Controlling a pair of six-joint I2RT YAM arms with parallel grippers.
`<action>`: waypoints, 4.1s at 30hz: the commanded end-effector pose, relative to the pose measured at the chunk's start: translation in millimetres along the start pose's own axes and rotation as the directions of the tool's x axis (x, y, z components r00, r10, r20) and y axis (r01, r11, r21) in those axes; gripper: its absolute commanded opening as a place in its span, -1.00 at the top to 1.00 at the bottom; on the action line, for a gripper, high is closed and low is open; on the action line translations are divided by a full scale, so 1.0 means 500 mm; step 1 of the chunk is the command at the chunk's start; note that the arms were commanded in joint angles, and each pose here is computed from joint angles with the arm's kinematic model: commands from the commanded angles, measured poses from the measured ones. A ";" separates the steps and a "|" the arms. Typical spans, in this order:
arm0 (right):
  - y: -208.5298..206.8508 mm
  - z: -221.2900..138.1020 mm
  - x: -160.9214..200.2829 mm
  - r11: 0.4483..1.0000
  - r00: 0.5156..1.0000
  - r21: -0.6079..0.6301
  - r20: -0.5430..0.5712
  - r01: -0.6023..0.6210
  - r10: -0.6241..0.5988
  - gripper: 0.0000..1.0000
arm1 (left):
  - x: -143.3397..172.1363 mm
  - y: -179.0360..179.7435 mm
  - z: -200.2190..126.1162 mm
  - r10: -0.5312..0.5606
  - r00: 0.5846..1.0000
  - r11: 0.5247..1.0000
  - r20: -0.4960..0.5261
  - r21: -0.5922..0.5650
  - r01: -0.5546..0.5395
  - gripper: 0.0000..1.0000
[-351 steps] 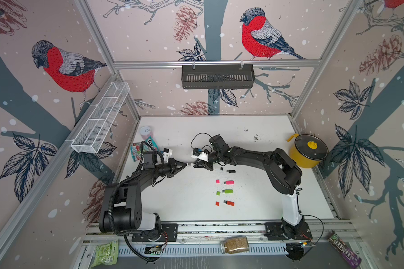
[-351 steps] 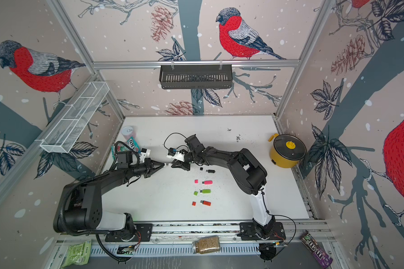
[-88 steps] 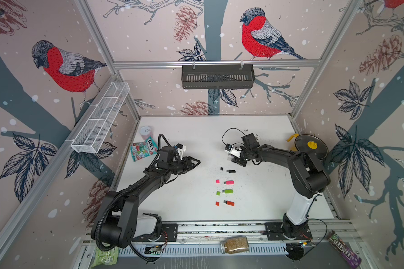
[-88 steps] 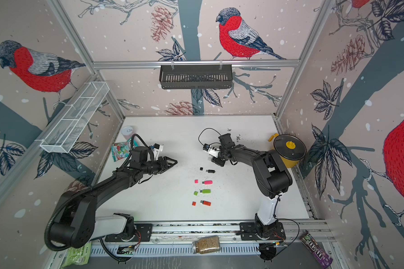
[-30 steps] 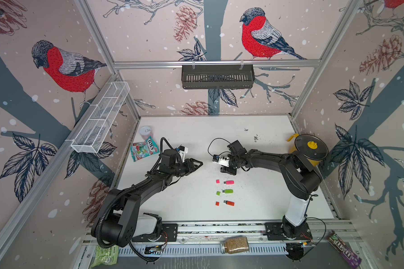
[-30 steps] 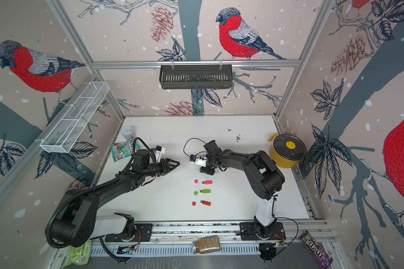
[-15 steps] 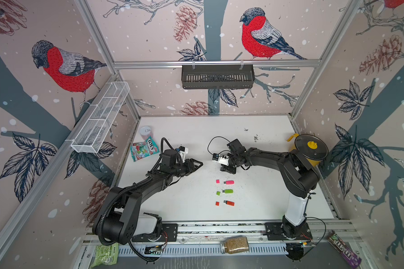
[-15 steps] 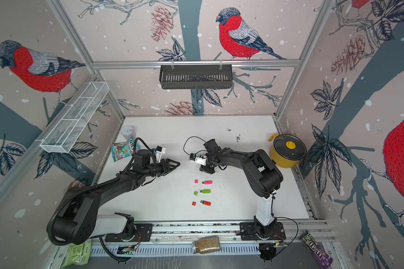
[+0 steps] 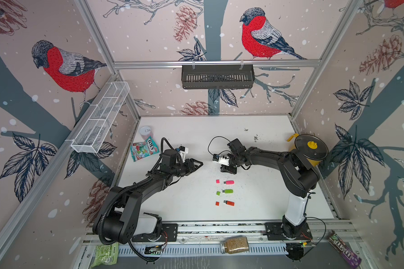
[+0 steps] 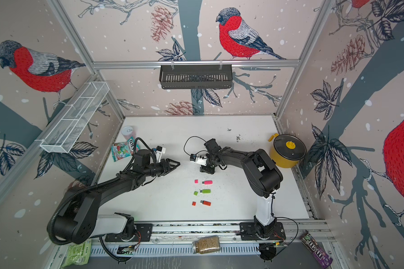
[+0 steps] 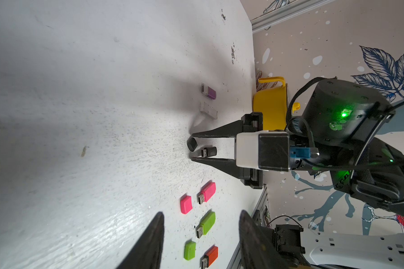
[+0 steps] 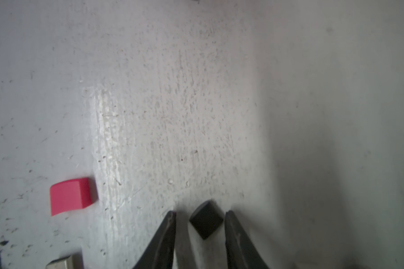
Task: Close the usb drive cover
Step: Pick up the cover from the center of the board.
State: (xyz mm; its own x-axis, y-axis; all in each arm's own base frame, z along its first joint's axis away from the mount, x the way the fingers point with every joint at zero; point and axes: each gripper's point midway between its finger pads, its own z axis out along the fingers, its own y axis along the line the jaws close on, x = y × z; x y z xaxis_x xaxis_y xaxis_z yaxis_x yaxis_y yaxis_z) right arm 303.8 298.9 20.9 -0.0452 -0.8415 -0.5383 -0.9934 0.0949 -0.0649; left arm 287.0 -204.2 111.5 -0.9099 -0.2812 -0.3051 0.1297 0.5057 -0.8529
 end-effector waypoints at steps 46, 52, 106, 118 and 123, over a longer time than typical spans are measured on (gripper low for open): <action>0.036 0.013 0.070 0.997 0.989 -0.053 -0.141 -0.055 0.047 0.37 | -0.005 -0.013 -0.001 0.024 1.000 0.999 0.014 0.030 -0.025 -0.03; 0.027 0.003 0.080 0.996 0.987 -0.042 -0.145 -0.076 0.069 0.32 | -0.005 -0.013 -0.002 0.023 1.000 0.999 0.015 0.030 -0.023 -0.03; 0.044 -0.026 0.017 0.998 1.000 -0.060 -0.012 0.010 -0.010 0.62 | -0.003 -0.010 0.006 0.017 1.000 0.999 -0.006 0.041 -0.016 -0.03; 0.049 -0.064 -0.084 0.993 0.975 -0.053 0.204 0.102 -0.089 0.63 | 0.007 -0.010 0.031 -0.010 0.998 0.996 -0.060 0.091 0.016 0.01; 0.057 -0.061 -0.106 0.990 0.964 -0.057 0.242 0.126 -0.108 0.63 | 0.015 -0.012 0.051 -0.026 0.995 0.991 -0.098 0.132 0.039 0.05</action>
State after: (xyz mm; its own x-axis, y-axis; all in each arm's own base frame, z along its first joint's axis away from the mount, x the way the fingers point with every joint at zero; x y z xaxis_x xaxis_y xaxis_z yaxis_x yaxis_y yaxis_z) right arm 277.3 320.7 65.3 0.0611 -0.7300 -0.6808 -0.9972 -0.0155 -0.0728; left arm 286.0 -220.8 90.2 -0.9484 -0.2334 -0.2147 0.0938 0.4404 -0.8929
